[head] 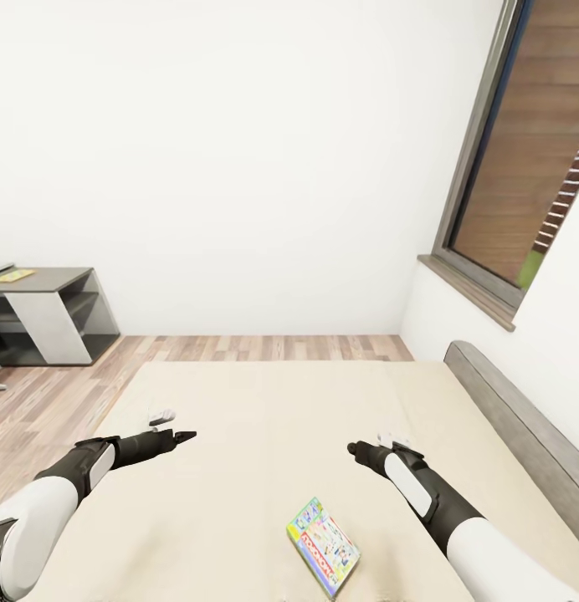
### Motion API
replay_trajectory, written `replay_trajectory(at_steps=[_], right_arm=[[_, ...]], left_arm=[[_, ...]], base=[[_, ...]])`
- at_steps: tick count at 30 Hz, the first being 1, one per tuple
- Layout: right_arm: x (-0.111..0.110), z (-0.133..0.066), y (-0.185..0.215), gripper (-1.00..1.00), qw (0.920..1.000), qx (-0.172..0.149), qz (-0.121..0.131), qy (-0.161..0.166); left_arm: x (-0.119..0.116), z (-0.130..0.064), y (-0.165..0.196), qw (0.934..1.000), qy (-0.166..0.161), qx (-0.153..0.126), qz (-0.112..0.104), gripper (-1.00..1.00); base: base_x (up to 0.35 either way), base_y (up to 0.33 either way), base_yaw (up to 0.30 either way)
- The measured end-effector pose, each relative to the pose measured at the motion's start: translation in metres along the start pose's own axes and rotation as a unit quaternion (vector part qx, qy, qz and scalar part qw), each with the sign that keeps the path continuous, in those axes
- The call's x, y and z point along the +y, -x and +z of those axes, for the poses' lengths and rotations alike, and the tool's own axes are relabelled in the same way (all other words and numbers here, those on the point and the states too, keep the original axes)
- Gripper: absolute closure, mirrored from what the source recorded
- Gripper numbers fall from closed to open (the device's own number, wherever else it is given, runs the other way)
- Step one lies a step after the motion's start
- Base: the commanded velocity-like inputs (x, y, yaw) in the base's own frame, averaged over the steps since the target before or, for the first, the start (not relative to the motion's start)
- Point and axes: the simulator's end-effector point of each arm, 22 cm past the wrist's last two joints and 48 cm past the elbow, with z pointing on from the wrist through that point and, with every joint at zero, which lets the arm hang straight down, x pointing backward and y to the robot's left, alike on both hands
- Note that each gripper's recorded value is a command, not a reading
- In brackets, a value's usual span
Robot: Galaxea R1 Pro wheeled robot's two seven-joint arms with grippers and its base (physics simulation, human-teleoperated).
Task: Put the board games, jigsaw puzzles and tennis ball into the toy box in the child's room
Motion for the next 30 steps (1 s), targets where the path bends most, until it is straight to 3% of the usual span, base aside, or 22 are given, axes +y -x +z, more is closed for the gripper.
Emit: replay_trajectory(at_steps=[30], right_arm=[[-0.009,0.017,-0.022,-1.0,0.9997,0.024,0.0,-0.009]], left_arm=[[0.013,0.015,-0.022,0.9997,0.005,0.021,-0.011,-1.0]], base=[[0.0,0.0,0.0]])
